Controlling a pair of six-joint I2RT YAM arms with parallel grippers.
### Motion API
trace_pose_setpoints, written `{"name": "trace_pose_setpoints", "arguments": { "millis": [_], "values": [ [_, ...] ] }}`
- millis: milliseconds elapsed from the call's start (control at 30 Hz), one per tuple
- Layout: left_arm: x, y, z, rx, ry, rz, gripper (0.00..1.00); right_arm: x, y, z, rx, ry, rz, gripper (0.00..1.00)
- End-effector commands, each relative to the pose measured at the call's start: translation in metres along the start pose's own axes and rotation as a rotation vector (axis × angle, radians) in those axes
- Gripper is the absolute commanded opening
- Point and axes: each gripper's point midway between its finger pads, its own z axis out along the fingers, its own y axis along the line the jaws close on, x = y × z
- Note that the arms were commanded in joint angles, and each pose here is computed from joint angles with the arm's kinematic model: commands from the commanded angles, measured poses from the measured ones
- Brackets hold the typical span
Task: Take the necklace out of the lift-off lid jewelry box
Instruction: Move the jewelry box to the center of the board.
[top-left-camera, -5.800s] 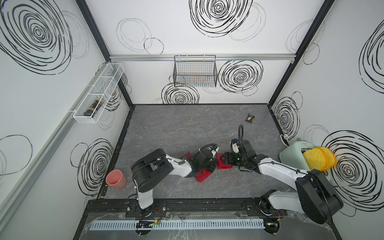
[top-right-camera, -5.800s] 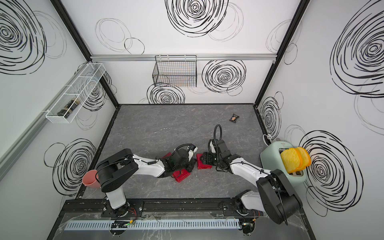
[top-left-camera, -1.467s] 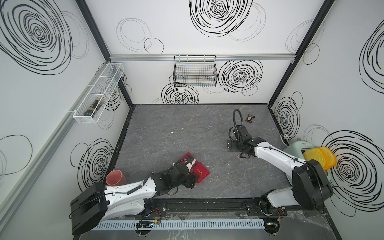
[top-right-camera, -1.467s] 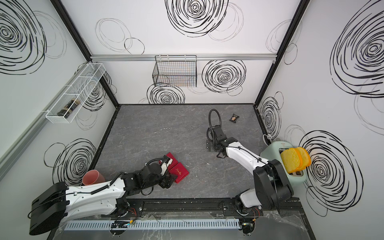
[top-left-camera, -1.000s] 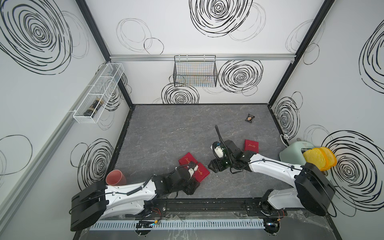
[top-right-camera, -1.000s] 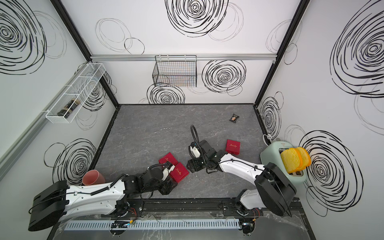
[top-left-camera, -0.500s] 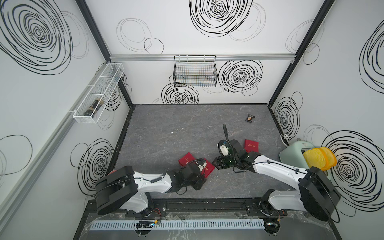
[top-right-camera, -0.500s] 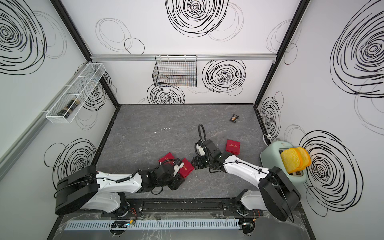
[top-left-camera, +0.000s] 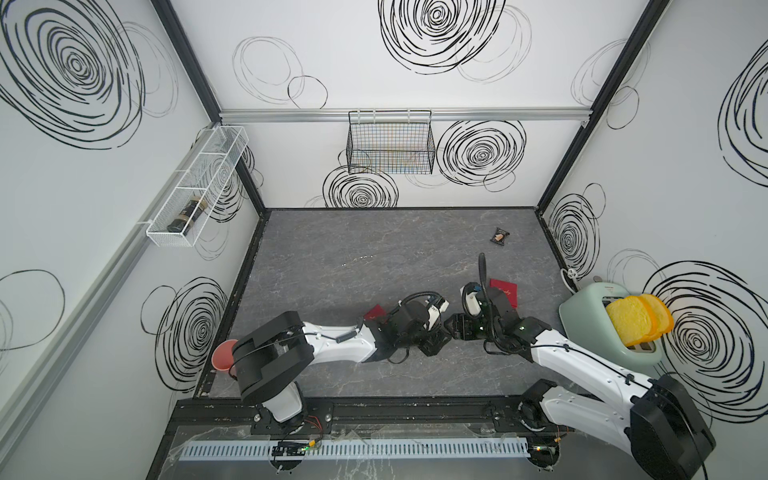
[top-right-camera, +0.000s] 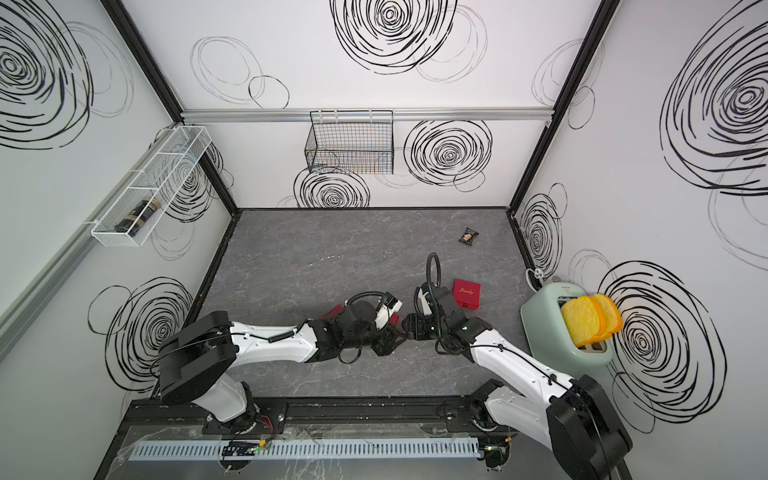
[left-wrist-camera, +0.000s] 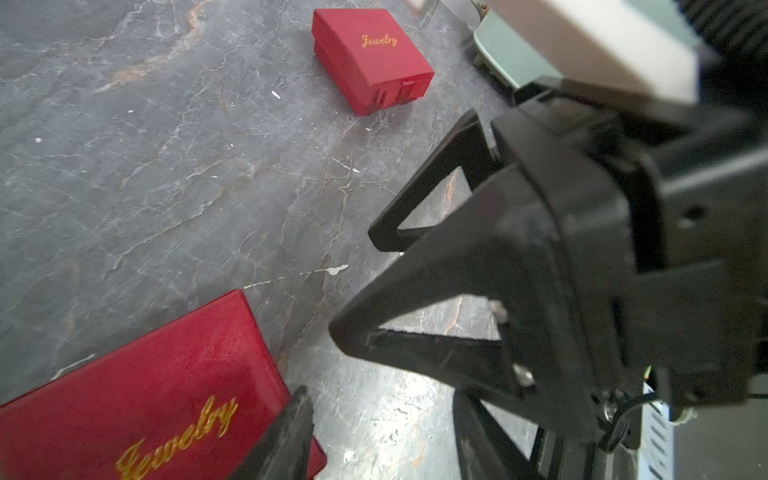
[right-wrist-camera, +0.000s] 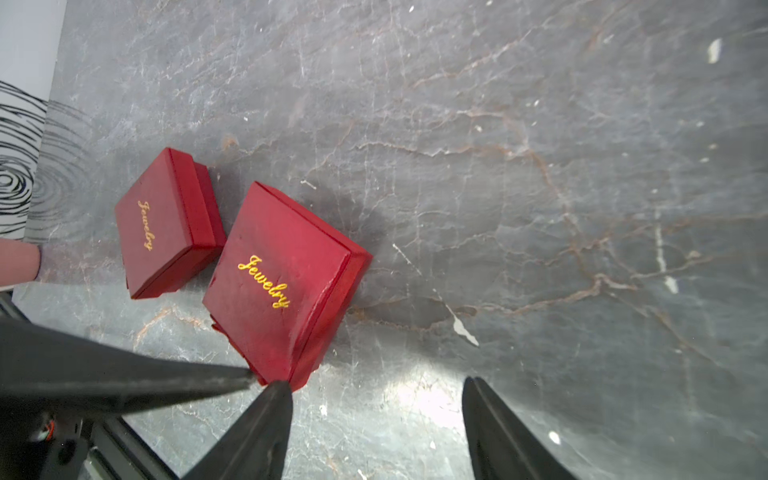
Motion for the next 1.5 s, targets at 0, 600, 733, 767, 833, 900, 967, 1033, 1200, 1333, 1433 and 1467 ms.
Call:
{"name": "trace_pose_setpoints", "arguments": {
  "millis": [0, 600, 733, 767, 833, 900, 967, 1033, 1200, 1333, 1433, 1467],
  "values": [
    [-0.024, 0.016, -0.028, -0.058, -0.089, -0.015, 0.64, 0.008, 0.012, 0.003, -0.061, 0.011, 0.007, 0.71],
    [0.002, 0.081, -0.031, -0.147, -0.040, -0.104, 0.57, -0.008, 0.027, 0.024, -0.152, -0.035, 0.112, 0.58],
    [0.007, 0.078, -0.025, -0.129, -0.016, -0.100, 0.54, -0.008, 0.029, 0.029, -0.170, -0.026, 0.120, 0.56],
    [0.010, 0.077, -0.023, -0.126, -0.008, -0.100, 0.54, -0.007, 0.029, 0.030, -0.168, -0.024, 0.122, 0.55],
    [0.014, 0.076, -0.021, -0.120, 0.004, -0.098, 0.53, -0.006, 0.027, 0.033, -0.163, -0.016, 0.127, 0.55],
    [0.018, 0.073, -0.017, -0.110, 0.014, -0.098, 0.53, -0.005, 0.024, 0.036, -0.158, -0.009, 0.132, 0.55],
    [0.020, 0.069, -0.014, -0.096, 0.024, -0.098, 0.52, -0.004, 0.021, 0.039, -0.155, 0.000, 0.136, 0.54],
    [0.021, 0.065, -0.010, -0.081, 0.036, -0.092, 0.51, -0.004, 0.017, 0.043, -0.154, 0.007, 0.143, 0.53],
    [0.017, 0.052, -0.001, -0.051, 0.035, -0.080, 0.48, -0.008, 0.008, 0.046, -0.155, 0.013, 0.153, 0.46],
    [0.008, 0.043, 0.006, -0.015, 0.021, -0.086, 0.45, -0.020, 0.001, 0.043, -0.139, -0.006, 0.148, 0.43],
    [0.001, 0.036, 0.012, 0.012, 0.010, -0.086, 0.44, -0.031, -0.004, 0.041, -0.124, -0.022, 0.141, 0.43],
    [-0.001, 0.035, 0.014, 0.021, 0.003, -0.084, 0.43, -0.036, -0.006, 0.040, -0.116, -0.025, 0.135, 0.43]
  ]
}}
